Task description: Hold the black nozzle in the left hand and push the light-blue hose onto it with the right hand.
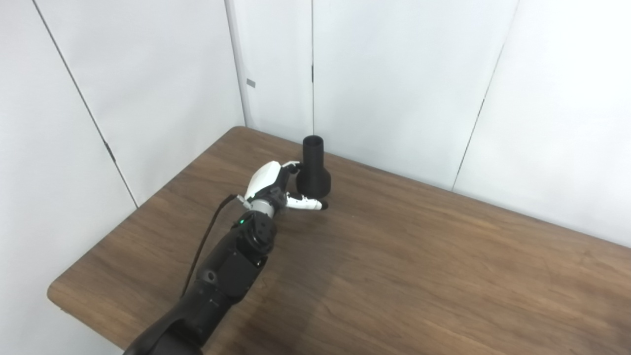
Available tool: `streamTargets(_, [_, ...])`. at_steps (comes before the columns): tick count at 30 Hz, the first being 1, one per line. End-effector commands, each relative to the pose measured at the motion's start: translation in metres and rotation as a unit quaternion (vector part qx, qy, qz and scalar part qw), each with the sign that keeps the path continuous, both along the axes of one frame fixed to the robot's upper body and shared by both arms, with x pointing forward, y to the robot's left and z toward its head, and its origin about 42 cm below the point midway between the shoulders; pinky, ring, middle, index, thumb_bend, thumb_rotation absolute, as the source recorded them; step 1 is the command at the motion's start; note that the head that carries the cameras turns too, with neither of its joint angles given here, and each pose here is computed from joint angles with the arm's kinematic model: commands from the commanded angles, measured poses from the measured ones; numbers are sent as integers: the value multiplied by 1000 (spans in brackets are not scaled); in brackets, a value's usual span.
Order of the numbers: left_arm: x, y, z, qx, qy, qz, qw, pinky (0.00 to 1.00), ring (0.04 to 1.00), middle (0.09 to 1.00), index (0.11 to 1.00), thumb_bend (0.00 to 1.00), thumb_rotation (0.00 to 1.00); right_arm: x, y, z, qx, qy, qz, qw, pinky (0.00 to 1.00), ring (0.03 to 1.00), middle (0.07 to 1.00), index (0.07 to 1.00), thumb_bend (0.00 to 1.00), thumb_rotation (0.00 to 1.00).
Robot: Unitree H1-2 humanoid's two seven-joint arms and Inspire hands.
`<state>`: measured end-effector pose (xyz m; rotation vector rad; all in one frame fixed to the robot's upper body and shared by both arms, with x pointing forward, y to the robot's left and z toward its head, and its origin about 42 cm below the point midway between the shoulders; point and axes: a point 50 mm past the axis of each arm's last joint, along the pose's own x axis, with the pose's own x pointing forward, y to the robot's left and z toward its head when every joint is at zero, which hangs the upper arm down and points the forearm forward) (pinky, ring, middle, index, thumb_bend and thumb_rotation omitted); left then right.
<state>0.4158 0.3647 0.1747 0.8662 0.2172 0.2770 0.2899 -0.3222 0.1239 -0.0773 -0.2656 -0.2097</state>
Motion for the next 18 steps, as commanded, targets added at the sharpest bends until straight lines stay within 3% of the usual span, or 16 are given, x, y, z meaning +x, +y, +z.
streamTargets(1, [12, 5, 27, 26, -21, -6, 999, 1000, 909, 877, 847, 1000, 306, -8, 5, -8, 9, 5, 0, 1000, 385, 516, 549, 508, 1000, 645])
streamTargets(18, [23, -3, 22, 42, -24, -4, 999, 1000, 903, 853, 829, 1000, 266, -13, 7, -5, 9, 4, 4, 1000, 397, 525, 558, 516, 974, 641])
